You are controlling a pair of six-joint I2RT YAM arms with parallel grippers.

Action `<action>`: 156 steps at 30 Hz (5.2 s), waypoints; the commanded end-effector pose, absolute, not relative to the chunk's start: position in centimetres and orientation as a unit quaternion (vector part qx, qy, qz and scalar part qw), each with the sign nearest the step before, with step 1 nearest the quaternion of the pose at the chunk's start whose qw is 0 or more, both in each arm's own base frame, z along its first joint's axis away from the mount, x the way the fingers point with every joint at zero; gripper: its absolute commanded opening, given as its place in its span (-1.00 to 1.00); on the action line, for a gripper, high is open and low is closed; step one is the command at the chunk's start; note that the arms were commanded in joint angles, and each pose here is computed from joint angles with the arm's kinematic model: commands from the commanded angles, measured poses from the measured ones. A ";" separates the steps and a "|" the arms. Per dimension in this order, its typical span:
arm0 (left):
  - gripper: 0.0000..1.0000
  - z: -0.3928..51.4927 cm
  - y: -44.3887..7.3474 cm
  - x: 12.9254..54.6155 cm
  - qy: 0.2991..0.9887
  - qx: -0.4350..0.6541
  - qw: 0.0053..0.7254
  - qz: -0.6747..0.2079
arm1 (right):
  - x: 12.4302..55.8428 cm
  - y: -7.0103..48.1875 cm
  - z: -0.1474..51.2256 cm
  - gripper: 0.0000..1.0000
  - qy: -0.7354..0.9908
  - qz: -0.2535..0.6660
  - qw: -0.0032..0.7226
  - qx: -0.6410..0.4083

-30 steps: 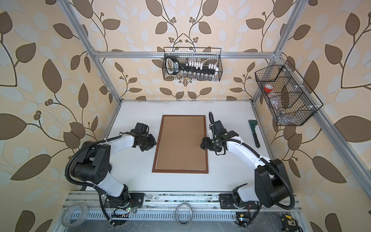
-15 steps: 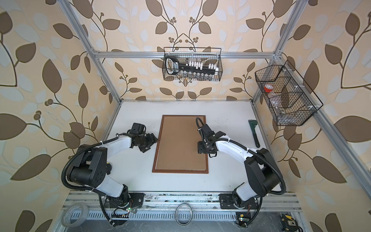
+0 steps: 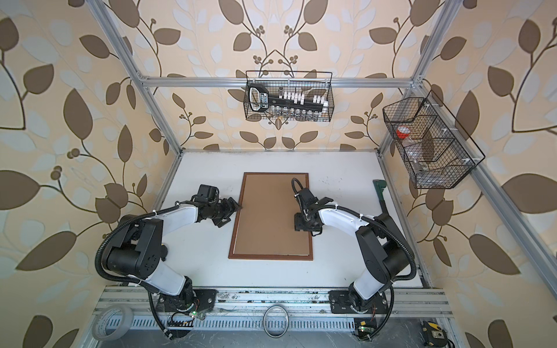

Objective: Put the photo into the frame

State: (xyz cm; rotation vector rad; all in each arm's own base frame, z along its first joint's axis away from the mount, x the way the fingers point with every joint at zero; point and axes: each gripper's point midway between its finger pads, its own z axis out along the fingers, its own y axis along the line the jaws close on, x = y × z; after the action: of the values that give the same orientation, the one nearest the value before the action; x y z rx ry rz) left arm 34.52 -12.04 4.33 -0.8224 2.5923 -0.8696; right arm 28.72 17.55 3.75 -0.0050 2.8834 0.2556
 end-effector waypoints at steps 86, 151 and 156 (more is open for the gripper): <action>0.72 5.4 -11.1 43.4 0.909 -0.290 0.187 -0.236 | 45.0 16.1 10.1 0.48 0.964 0.052 0.256 0.043; 0.87 8.2 -7.1 28.9 0.881 -0.377 0.163 -0.233 | 45.2 19.4 5.4 0.58 0.968 0.047 0.214 -0.119; 0.87 7.2 -7.7 29.1 0.871 -0.389 0.159 -0.255 | 45.1 19.8 4.0 0.59 0.971 0.055 0.197 -0.120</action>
State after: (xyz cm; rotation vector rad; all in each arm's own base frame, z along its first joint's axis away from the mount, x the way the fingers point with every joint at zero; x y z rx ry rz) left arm 28.19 -6.55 6.45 -1.1150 2.5469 -0.6203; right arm 44.90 19.34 4.66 -0.3059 2.7053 0.1255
